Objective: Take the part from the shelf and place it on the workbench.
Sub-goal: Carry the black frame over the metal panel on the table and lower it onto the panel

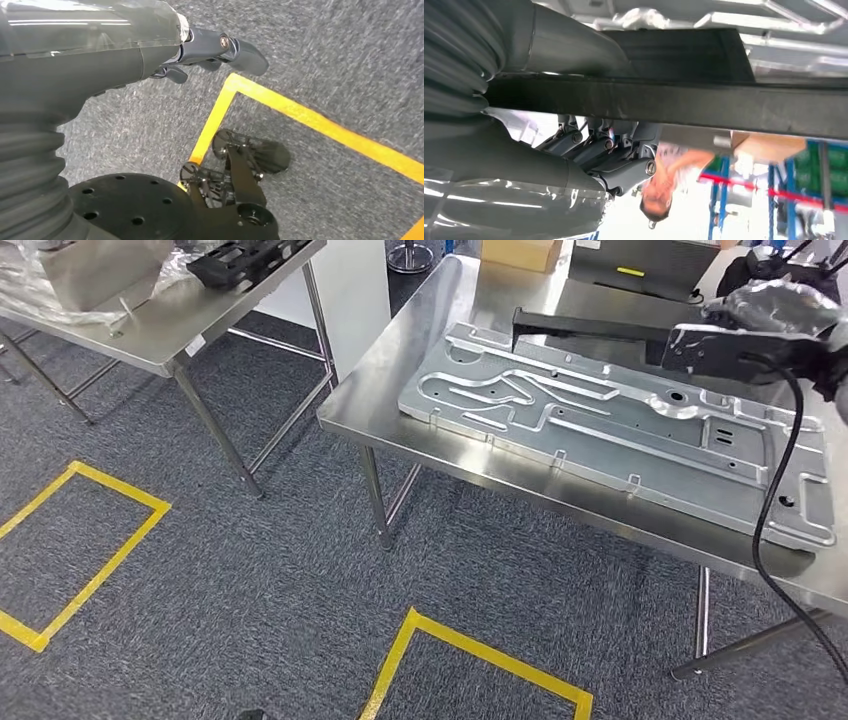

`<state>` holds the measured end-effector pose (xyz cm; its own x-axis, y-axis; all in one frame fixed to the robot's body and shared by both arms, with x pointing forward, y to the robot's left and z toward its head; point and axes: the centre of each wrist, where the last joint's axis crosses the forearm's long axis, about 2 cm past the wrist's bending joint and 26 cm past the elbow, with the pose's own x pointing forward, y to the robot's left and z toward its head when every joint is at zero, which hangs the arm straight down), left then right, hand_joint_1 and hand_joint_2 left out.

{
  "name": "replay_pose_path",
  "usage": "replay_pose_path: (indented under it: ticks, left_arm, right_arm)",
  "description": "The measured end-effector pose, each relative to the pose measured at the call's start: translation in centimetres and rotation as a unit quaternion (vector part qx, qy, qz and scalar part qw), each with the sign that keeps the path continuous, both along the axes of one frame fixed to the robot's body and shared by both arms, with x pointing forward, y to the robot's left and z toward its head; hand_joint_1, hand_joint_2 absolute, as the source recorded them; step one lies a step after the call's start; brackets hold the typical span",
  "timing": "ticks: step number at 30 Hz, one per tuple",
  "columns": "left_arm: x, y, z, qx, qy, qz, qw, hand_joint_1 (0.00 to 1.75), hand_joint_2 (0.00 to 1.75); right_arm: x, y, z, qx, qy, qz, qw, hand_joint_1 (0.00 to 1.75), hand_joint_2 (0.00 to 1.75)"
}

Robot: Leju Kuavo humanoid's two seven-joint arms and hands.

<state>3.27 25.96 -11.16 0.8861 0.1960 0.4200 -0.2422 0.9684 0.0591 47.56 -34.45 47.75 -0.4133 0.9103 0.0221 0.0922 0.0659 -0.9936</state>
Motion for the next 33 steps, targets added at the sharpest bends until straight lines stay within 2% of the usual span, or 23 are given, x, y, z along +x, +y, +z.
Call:
replay_pose_path:
  ticks: [5, 11, 19, 25, 33]
  left_arm:
    - [0.6, -0.1, 0.1, -0.002, -0.006, 0.000, 1.000, 0.00, 1.75]
    - [0.3, -0.1, 0.0, -0.005, -0.002, 0.000, 1.000, 0.00, 1.75]
    - [0.9, -0.1, 0.1, -0.005, -0.007, 0.001, 1.000, 0.00, 1.75]
    - [0.8, -0.1, 0.1, -0.006, -0.006, 0.005, 1.000, 0.00, 1.75]
    - [0.4, 0.2, 0.0, 0.002, -0.005, 0.010, 1.000, 0.00, 1.75]
  right_arm:
    - [-0.1, -1.0, -0.8, 0.010, -0.017, -0.022, 1.000, 1.75, 1.75]
    - [0.0, -2.3, -4.5, 0.017, 0.003, -0.046, 0.999, 1.75, 1.75]
    - [-0.1, -3.5, -5.0, 0.032, -0.016, -0.064, 0.997, 1.75, 1.75]
    - [0.0, -3.6, -7.2, 0.033, 0.002, -0.068, 0.997, 1.75, 1.75]
    - [0.1, -3.6, -7.4, 0.035, -0.003, -0.066, 0.997, 1.75, 1.75]
